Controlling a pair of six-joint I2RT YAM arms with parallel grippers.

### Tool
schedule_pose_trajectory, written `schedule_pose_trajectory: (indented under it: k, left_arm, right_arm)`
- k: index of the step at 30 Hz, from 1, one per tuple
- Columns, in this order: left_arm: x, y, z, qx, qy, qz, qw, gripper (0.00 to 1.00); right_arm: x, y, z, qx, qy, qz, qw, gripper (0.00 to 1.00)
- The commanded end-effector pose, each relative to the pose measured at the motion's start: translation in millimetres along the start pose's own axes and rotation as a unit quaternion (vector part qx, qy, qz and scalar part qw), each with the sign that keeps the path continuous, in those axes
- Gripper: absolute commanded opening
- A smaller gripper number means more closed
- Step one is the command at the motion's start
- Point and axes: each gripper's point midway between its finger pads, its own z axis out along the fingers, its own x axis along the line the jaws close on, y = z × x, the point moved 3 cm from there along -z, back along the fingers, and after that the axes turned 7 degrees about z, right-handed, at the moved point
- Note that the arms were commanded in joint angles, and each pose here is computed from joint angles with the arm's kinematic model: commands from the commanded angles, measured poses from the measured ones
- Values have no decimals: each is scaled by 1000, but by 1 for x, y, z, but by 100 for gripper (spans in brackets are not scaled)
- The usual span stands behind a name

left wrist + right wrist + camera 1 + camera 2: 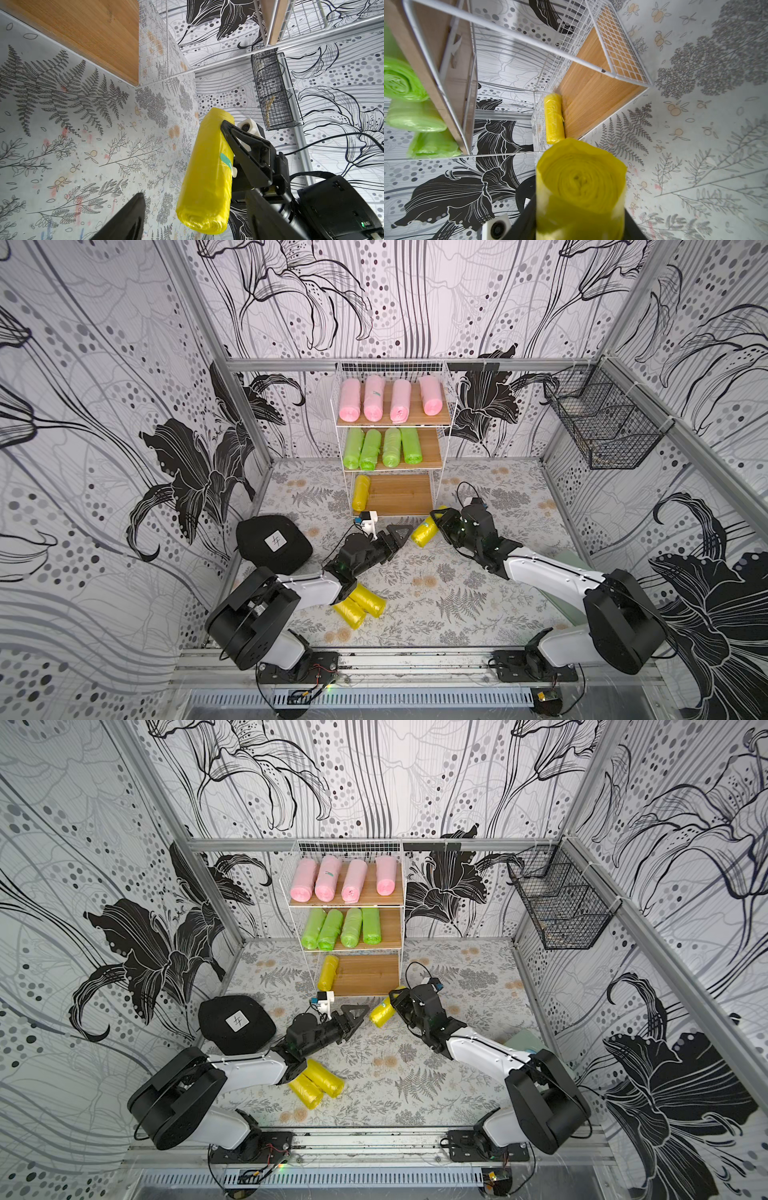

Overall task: Sort the rolls of trash bags by color and place them on the shelf
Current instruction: Place the roll of trash bags on the shelf.

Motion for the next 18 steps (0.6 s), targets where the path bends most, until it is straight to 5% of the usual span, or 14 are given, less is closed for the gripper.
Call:
schedule_pose_trajectory:
  k: [1, 18]
  left_arm:
    - [-9, 6, 2, -21, -33, -13, 999, 79]
    - [-23, -6, 14, -21, -67, -42, 997, 78]
  right_arm:
    - [27, 0, 2, 4, 45, 11, 999, 48]
    - [31, -7, 19, 28, 59, 42, 997, 46]
